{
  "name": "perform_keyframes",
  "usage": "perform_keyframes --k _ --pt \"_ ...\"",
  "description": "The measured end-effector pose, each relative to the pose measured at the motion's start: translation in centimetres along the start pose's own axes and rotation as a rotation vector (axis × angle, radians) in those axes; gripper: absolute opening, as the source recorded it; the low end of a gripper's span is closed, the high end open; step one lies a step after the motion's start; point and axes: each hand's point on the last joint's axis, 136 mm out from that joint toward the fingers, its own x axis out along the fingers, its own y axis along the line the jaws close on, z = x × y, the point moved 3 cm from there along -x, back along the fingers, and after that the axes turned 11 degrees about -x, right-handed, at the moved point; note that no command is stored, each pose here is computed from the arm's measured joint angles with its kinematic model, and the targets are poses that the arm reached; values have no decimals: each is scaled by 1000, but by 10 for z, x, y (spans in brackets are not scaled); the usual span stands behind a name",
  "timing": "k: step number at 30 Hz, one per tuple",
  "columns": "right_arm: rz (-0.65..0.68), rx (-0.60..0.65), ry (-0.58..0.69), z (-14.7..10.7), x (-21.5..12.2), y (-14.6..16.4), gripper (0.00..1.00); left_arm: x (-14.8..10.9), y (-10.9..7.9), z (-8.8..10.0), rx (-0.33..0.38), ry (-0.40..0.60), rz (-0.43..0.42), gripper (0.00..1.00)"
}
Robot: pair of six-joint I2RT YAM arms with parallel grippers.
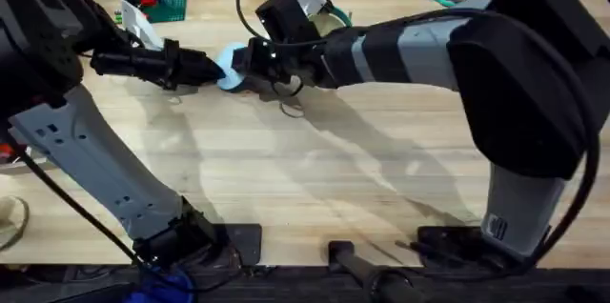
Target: Pick up the plates from the table one by one and place each into a slot on the dish rack.
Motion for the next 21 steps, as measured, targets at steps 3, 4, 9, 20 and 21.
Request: perform_keyframes --k 3,4,9,20,21 --pt "2 -5 -4 1 0 0 46 0 0 0 -5 -2 -2 41" --pt "4 -5 -7 2 0 1 38 0 0 1 -5 -5 -4 41" --pt "5 -5 -7 2 0 1 33 -1 -1 1 -9 -5 -7 41" --pt "13 -3 -6 3 -1 1 30 -11 -9 11 -75 76 46 41" --pt "13 -3 -7 4 -1 1 31 -14 -13 13 -74 78 52 41"
